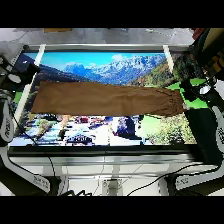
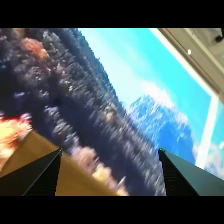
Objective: Fold the clothes and pants, and hang the long-sleeved shirts on hangers.
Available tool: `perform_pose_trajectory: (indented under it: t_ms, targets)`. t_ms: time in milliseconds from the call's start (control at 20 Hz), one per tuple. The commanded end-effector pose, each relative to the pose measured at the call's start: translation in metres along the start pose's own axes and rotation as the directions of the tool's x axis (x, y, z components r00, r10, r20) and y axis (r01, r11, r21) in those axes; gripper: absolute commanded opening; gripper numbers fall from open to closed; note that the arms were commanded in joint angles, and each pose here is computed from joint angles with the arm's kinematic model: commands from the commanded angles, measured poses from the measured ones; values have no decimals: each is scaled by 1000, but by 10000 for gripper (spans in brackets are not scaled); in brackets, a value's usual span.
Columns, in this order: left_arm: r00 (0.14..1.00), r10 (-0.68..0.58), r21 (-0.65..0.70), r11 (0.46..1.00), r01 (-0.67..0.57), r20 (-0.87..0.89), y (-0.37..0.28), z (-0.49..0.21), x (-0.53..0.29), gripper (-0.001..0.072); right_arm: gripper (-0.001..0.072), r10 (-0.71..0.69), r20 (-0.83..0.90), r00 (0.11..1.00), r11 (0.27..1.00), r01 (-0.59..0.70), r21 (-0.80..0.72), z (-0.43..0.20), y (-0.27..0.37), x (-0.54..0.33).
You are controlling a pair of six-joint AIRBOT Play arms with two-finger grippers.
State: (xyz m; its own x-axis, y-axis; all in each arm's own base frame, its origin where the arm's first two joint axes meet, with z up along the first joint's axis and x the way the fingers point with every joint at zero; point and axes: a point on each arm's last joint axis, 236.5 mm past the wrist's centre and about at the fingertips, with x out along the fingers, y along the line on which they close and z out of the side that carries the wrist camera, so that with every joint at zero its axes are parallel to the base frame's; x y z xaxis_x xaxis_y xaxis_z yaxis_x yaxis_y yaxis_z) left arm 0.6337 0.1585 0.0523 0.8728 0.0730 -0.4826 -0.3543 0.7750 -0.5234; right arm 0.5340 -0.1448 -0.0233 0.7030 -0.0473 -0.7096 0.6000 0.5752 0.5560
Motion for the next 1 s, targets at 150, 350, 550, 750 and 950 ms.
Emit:
perform_pose_trajectory:
  t_ms: [150, 350, 550, 750, 950]
  targets:
    - [940, 106, 65, 994, -89, -325, 55, -25, -76, 573, 533, -16, -34, 999, 978, 9, -206, -5, 2, -15]
    - [885, 220, 43, 974, -223, -411, 101, -86, -122, 573, 533, -25, -63, 998, 973, 10, -232, -11, 1, -18]
    - [874, 253, -137, 932, -335, -416, 128, -140, -142, 580, 553, -41, -106, 994, 947, 5, -323, -22, -3, -19]
    - [844, 236, -203, 907, -369, -482, 139, -173, -136, 582, 625, -46, -119, 992, 943, 4, -332, -25, -4, -19]
    - [842, 247, -273, 870, -411, -480, 152, -179, -126, 582, 624, -46, -118, 992, 943, 4, -333, -25, -3, -19]
